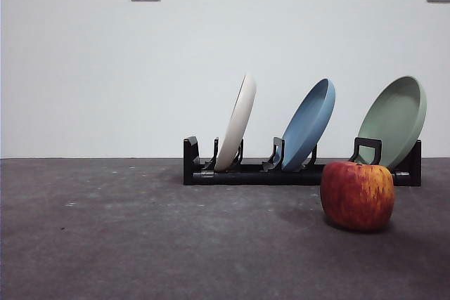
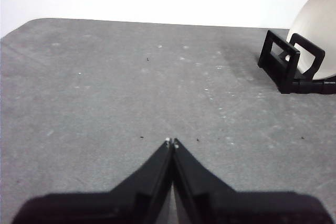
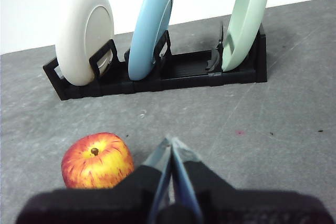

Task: Take the yellow plate from the plate rack,put the plate on the table,take the apple from the table,put the apple in the plate

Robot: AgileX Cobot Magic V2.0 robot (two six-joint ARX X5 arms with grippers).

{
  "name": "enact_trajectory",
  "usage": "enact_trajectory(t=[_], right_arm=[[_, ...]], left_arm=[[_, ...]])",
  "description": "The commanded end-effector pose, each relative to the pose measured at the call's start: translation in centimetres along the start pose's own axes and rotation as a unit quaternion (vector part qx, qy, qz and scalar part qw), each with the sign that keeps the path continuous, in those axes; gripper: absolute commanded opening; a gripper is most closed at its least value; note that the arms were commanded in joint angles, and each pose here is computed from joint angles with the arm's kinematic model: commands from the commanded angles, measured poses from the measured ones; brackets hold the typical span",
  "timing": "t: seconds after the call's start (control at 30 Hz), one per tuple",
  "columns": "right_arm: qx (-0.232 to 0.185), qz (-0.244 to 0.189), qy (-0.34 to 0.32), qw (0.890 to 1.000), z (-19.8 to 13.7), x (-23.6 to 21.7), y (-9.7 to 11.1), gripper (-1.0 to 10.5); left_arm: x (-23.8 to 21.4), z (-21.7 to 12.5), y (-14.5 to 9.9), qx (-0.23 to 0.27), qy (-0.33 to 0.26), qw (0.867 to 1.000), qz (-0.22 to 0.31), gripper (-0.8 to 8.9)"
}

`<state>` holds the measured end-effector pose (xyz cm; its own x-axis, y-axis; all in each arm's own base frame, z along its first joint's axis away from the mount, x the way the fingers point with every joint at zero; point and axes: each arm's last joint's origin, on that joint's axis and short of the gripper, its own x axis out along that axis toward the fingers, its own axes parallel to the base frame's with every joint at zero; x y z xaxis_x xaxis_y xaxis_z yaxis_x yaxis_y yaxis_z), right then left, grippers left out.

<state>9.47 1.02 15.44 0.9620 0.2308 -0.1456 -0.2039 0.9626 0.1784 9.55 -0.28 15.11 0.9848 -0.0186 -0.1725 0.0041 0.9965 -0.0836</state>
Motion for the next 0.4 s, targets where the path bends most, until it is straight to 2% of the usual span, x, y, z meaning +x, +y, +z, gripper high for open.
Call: enact_trajectory(t=[0.03,0.13,0.4], right_arm=[[0.022,0.000,0.005,1.000,-0.4,0.1,-0.1,0.0],[0.060,0.000,0.006,0.998,-0.5,0.1,-0.1,0.0],[0.117,0.015,-0.045,0.992,1.3,-0.2,0.3,-0.1]], left_arm=[[0.1,-0.2,0.0,-0.013,-0.004,1.000,-0.001,-0.01],[0.1,-0.2,-0.1,-0.027,-0.004,0.999,-0.020,-0.05],[-0.2,0.6,-0.5,-0.102,-0.008,0.992,-0.079,-0.06]])
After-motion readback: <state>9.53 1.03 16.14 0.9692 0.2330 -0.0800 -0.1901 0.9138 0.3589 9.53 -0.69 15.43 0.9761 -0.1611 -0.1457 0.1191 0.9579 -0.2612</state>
